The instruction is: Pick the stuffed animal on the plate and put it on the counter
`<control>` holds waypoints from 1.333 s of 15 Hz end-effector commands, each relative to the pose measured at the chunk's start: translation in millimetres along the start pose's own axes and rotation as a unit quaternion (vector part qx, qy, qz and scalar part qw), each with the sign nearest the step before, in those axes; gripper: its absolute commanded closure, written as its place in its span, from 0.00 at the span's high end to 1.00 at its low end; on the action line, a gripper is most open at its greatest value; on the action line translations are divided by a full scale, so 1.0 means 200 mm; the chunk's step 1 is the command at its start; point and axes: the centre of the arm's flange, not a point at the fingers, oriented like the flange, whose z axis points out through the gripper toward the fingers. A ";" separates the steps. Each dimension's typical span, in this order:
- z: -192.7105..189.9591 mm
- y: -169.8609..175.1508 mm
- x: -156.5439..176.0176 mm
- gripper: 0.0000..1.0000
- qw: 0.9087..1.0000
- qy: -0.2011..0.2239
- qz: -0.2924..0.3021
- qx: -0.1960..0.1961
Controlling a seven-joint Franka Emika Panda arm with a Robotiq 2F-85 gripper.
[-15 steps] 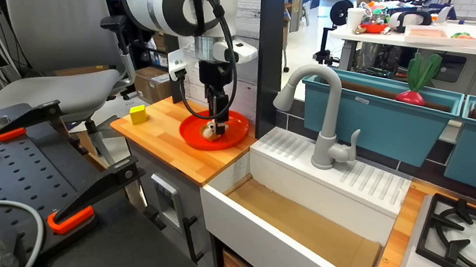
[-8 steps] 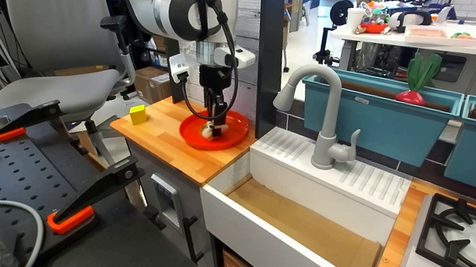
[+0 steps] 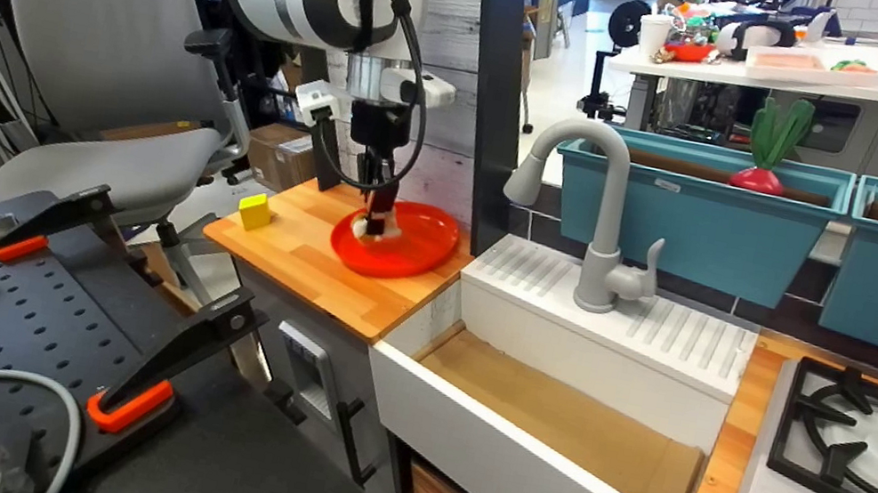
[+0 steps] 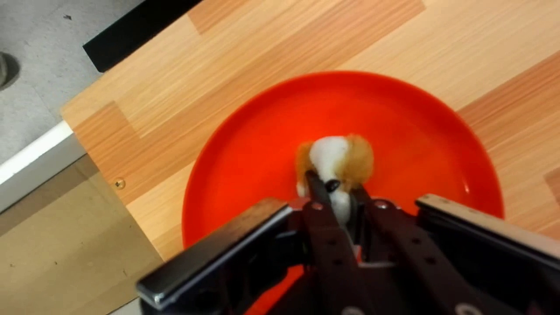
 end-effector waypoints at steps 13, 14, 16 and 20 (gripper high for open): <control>-0.27 -0.39 -0.37 0.03 0.994 0.013 -0.104 0.016; -0.24 -0.40 -0.37 0.03 0.994 0.012 -0.109 0.016; -0.18 -0.41 -0.38 0.03 0.993 0.009 -0.119 0.016; -0.04 -0.42 -0.38 0.03 0.990 0.017 -0.141 0.017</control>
